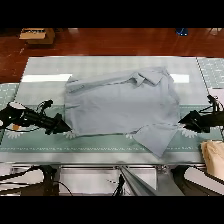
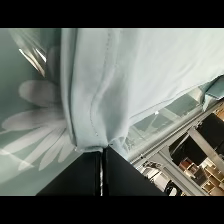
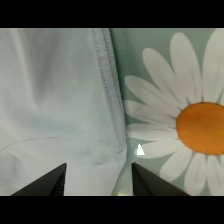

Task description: Fold the shirts.

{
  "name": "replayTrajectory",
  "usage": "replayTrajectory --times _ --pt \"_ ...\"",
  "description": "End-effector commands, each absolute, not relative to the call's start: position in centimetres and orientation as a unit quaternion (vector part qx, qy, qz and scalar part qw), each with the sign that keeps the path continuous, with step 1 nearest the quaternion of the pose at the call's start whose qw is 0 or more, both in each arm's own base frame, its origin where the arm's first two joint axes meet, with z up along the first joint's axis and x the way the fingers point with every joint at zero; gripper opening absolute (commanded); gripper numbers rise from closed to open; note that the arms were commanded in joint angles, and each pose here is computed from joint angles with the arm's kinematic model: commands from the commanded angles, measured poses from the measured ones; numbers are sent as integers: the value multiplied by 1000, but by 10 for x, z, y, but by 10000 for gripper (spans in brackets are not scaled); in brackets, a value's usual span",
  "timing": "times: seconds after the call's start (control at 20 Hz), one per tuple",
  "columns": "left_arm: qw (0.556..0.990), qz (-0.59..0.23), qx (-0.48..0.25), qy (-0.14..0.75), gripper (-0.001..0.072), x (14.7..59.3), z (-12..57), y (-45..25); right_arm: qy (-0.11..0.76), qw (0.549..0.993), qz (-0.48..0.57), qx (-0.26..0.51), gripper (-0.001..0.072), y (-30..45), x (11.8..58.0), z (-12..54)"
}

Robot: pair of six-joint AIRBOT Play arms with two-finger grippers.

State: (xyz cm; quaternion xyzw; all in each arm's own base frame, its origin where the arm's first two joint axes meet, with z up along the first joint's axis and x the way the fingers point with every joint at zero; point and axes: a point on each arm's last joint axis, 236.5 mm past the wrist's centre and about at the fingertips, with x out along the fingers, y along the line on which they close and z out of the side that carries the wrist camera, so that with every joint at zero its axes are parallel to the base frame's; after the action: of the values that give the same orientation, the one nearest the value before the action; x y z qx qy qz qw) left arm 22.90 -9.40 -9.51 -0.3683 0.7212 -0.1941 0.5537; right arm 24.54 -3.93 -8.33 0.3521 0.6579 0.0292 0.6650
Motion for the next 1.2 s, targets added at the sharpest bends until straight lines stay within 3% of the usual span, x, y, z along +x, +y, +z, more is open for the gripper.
replayTrajectory --times 0.0,0.1,0.15,0.25,0.35,0.45,0.65,0.8,0.9,1.0,1.15 --pt "565 -208 -379 703 19 242 -86 -98 636 674 7 377 485 -32 250 -103" --pt "577 -219 -398 678 19 260 -75 -102 637 679 -1 364 450 -22 255 -112" --pt "584 -221 -402 670 19 268 -70 -102 635 687 -5 354 354 -17 261 -115" --pt "593 -234 -397 661 19 279 -59 -101 619 704 16 349 31 0 282 -106" --pt "613 -255 -381 643 18 296 -34 -96 592 738 74 315 33 9 307 -68" --pt "673 -279 -346 591 18 326 17 -88 533 796 109 265 32 1 338 4" --pt "831 -342 -229 373 18 367 222 -88 274 943 117 145 32 -7 372 240" --pt "928 -329 -94 147 18 326 402 -99 77 989 92 82 32 6 321 407" --pt "955 -294 -27 14 18 273 491 -106 -7 995 72 61 32 16 275 475" --pt "970 -238 3 -53 18 224 535 -104 -59 996 49 49 32 20 236 514" --pt "987 -145 9 -70 18 176 544 -85 -93 995 4 29 32 18 193 542"
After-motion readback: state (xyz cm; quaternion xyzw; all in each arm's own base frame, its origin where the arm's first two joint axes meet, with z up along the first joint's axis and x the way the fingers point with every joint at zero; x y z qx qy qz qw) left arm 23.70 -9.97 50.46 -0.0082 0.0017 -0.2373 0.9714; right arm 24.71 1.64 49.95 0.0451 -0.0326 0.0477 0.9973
